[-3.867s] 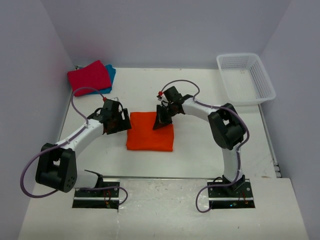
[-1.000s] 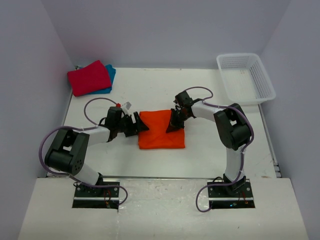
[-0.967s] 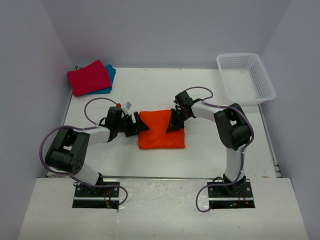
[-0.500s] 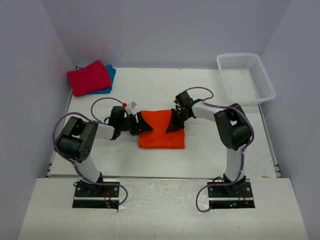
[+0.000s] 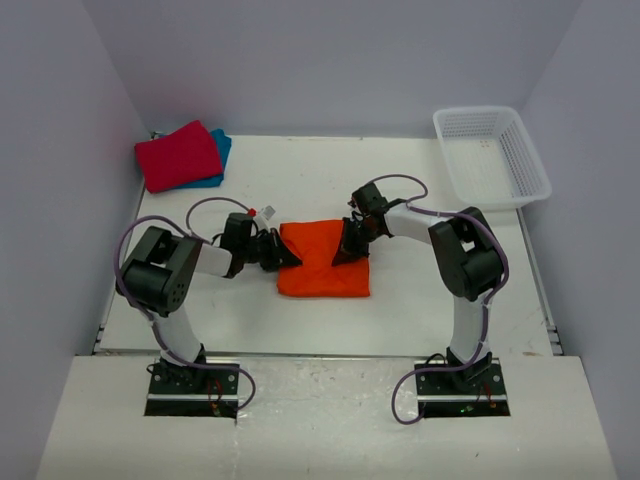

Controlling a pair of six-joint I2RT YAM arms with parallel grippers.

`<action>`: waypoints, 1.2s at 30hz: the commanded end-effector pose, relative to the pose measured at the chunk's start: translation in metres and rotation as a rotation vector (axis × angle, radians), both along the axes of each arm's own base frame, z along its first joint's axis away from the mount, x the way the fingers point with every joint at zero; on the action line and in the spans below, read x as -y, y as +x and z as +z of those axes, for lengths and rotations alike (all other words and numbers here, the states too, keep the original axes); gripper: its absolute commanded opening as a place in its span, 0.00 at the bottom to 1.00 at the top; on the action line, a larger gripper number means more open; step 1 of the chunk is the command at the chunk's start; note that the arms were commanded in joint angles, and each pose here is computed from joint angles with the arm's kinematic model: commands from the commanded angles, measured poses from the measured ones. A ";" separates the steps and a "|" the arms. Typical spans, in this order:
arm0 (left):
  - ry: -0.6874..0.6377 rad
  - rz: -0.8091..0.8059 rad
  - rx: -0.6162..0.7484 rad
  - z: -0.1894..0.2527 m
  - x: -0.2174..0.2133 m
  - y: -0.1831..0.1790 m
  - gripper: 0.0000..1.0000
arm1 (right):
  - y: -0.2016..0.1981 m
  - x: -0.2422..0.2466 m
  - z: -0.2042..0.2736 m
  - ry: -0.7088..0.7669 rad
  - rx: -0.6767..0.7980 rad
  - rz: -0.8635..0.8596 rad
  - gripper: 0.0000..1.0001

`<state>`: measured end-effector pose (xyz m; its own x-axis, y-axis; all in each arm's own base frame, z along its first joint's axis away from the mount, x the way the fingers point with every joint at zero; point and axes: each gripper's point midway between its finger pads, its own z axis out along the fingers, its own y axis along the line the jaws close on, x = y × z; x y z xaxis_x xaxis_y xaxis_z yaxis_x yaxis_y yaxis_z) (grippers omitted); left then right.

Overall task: Fold and stack the t-shirts
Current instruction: Put the neatly folded tshirt into the corner of the board with the left arm

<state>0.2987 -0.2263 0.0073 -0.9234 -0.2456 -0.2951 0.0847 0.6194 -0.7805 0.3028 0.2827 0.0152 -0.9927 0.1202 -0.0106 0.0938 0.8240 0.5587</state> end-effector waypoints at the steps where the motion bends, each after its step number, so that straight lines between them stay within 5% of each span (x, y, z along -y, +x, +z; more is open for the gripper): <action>1: 0.307 0.009 -0.255 -0.078 -0.045 -0.061 0.00 | -0.006 0.013 -0.011 -0.063 0.006 -0.006 0.00; 12: 0.564 0.086 -0.035 -0.034 -0.079 -0.001 0.00 | 0.006 0.004 0.034 -0.068 0.184 0.088 0.00; 16: 0.624 0.109 0.022 -0.011 -0.083 0.029 0.00 | 0.008 0.004 0.083 -0.187 0.339 0.138 0.18; 19: 0.642 0.109 0.069 0.002 -0.082 0.046 0.00 | 0.002 0.014 0.104 -0.297 0.421 0.144 0.23; 28: 0.798 0.145 0.178 0.037 -0.097 0.102 0.00 | -0.064 0.019 0.166 -0.185 0.592 0.177 0.36; 32: 0.839 0.173 0.240 0.062 -0.099 0.132 0.00 | -0.080 0.033 0.156 -0.196 0.593 0.144 0.29; 33: 0.847 0.178 0.254 0.067 -0.099 0.138 0.00 | -0.082 0.035 0.152 -0.192 0.589 0.144 0.24; 34: 0.855 0.181 0.276 0.075 -0.098 0.149 0.00 | -0.085 0.034 0.153 -0.177 0.598 0.146 0.08; 36: 0.859 0.198 0.310 0.091 -0.096 0.165 0.00 | -0.091 0.038 0.139 -0.184 0.573 0.158 0.00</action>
<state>0.4343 -0.1394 0.0664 -0.7932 -0.0115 -0.6089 0.0461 0.9958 -0.0788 0.2124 0.2494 0.1630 -0.8290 -0.0985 -0.5505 -0.3301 0.8808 0.3396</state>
